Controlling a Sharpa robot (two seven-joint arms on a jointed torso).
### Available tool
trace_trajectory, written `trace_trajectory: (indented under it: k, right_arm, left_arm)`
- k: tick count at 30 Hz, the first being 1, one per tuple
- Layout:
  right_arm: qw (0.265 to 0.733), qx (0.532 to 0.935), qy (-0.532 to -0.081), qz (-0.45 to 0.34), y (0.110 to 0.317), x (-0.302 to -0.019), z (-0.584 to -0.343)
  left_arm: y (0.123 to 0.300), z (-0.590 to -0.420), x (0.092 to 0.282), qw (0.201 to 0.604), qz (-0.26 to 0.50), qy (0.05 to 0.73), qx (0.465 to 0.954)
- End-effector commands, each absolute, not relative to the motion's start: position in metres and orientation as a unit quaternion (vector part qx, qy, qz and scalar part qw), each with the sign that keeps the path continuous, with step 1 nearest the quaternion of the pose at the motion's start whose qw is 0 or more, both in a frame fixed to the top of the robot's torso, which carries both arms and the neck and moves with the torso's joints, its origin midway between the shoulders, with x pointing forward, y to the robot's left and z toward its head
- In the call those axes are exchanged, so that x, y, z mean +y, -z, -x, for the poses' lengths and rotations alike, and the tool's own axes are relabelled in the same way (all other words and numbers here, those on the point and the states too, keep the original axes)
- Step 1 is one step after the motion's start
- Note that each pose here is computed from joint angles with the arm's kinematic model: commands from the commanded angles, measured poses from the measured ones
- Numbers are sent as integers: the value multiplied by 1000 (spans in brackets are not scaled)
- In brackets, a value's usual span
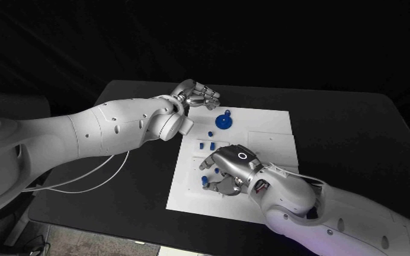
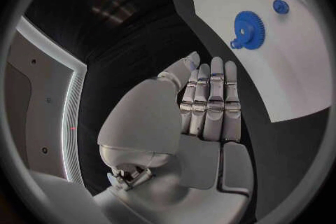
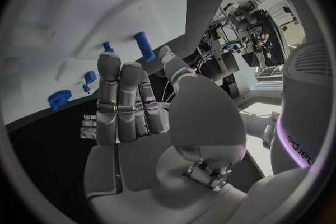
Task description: Assemble the parts on the task board
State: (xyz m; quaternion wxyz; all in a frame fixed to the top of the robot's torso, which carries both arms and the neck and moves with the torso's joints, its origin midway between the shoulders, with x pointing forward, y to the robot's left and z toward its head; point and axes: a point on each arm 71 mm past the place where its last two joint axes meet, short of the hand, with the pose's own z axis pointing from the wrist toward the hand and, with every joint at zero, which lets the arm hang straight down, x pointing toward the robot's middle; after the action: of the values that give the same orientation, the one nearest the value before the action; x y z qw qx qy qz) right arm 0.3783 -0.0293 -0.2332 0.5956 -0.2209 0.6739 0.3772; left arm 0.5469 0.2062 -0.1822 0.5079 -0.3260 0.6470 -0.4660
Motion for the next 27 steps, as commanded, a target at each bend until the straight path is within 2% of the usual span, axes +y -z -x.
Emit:
trace_trajectory:
  k: [1,8,13,21,27]
  right_arm:
    - [602,656,-421,171,224,-36,-378]
    - [592,667,-444,83,201,-71,-394]
    - [574,695,-434,17,187,-111,-412]
    - [500,786,-354,-87,197,-187,-433]
    - [433,846,-279,-139,210,-221,-431]
  left_arm:
    - [182,-546,205,503,324,472,647]
    - [182,-546,208,504,325,471,647]
    - [182,-545,211,504,326,471,646]
    - [182,-544,217,502,331,472,644]
    - [183,-542,220,501,334,473,644]
